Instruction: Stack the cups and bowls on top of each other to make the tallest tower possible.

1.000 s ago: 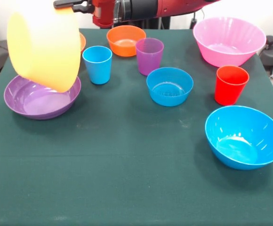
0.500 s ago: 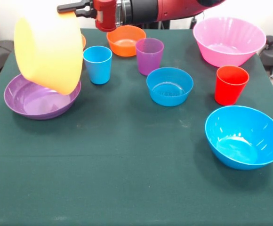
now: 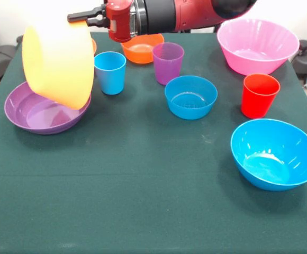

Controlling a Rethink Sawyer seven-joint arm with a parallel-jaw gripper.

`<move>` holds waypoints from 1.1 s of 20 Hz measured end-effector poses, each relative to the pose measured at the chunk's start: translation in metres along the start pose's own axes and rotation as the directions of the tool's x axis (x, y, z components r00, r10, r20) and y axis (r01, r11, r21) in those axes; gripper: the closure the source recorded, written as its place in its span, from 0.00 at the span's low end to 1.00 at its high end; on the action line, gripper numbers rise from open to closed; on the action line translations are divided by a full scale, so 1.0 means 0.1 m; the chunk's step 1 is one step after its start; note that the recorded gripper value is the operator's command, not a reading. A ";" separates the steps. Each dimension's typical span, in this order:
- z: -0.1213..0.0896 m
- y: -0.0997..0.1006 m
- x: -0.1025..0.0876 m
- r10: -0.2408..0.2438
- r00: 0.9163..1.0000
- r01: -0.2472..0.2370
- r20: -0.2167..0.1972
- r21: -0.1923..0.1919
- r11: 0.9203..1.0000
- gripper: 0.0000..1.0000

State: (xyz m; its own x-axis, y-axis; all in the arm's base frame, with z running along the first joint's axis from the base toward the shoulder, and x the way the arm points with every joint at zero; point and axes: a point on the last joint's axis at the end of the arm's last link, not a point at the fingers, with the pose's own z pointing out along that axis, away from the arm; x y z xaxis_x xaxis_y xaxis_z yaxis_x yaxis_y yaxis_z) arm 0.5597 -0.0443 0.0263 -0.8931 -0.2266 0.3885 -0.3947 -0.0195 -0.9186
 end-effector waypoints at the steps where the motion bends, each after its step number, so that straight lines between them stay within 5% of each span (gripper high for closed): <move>1: 0.00 0.02 0.00 0.002 1.000 -0.002 -0.002 -0.001 1.000 1.00; 22: -0.13 0.23 0.01 0.087 0.996 -0.087 0.007 0.004 0.996 1.00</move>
State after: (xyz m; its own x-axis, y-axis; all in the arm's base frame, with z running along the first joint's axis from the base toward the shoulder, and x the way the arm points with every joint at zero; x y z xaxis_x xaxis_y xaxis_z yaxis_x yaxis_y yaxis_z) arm 0.5468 -0.0319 0.0067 -0.9226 -0.2343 0.3064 -0.3143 -0.0038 -0.9493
